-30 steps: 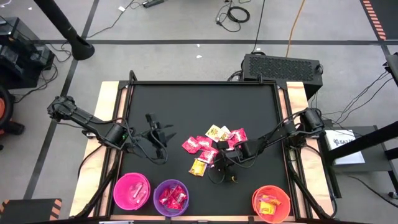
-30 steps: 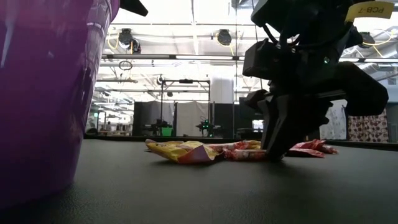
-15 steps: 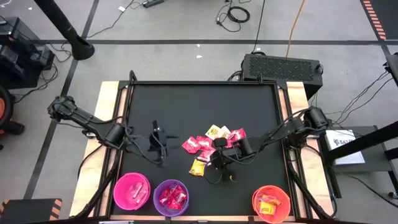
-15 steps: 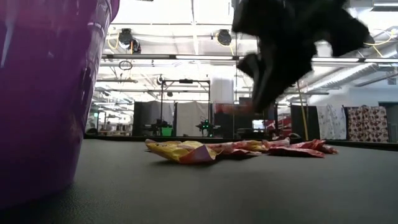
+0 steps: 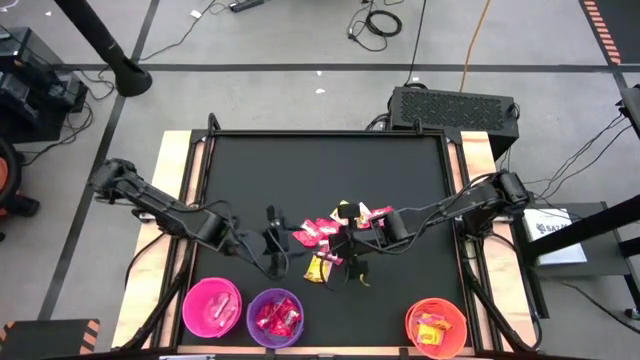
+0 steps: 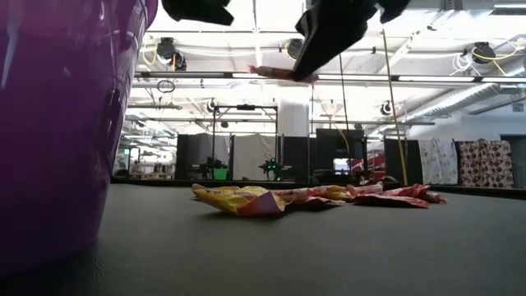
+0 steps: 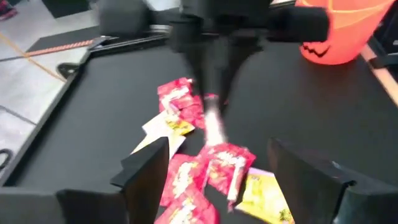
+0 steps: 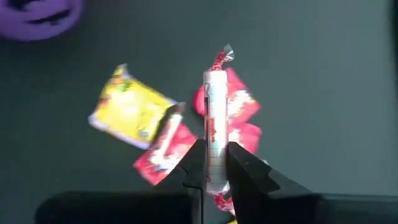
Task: Sort candy by brand, put in halloween buckets
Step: Put the orange candy into the pink bucket
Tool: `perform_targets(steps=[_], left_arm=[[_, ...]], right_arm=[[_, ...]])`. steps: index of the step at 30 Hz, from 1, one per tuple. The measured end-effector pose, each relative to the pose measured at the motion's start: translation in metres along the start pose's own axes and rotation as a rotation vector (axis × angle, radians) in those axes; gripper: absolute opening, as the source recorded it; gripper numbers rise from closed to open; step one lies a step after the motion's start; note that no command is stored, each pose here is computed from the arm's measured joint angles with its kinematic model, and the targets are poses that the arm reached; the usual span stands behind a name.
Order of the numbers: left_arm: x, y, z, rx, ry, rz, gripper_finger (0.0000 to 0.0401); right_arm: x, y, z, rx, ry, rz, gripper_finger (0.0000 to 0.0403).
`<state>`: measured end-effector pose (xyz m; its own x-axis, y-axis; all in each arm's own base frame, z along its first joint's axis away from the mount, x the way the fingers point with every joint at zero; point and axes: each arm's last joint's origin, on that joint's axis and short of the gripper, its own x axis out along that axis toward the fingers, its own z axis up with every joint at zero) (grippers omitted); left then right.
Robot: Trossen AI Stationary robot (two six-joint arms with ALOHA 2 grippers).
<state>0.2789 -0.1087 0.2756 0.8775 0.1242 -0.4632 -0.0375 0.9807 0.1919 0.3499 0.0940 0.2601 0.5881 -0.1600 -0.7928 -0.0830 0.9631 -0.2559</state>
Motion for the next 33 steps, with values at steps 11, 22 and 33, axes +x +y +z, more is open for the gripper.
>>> perform_targets(steps=[11, 22, 33], left_arm=[[0.04, 0.008, -0.013, 0.006, 0.054, 0.098, 0.0283], [0.066, 0.014, -0.023, 0.072, 0.08, 0.138, 0.0282], [0.067, 0.014, -0.021, 0.106, 0.063, 0.128, 0.02]], right_arm=[[0.002, -0.01, -0.001, 0.042, 0.012, -0.108, 0.0038], [0.003, -0.012, 0.002, 0.057, -0.013, -0.112, 0.0038], [0.003, -0.012, 0.002, 0.056, -0.016, -0.111, 0.0038]])
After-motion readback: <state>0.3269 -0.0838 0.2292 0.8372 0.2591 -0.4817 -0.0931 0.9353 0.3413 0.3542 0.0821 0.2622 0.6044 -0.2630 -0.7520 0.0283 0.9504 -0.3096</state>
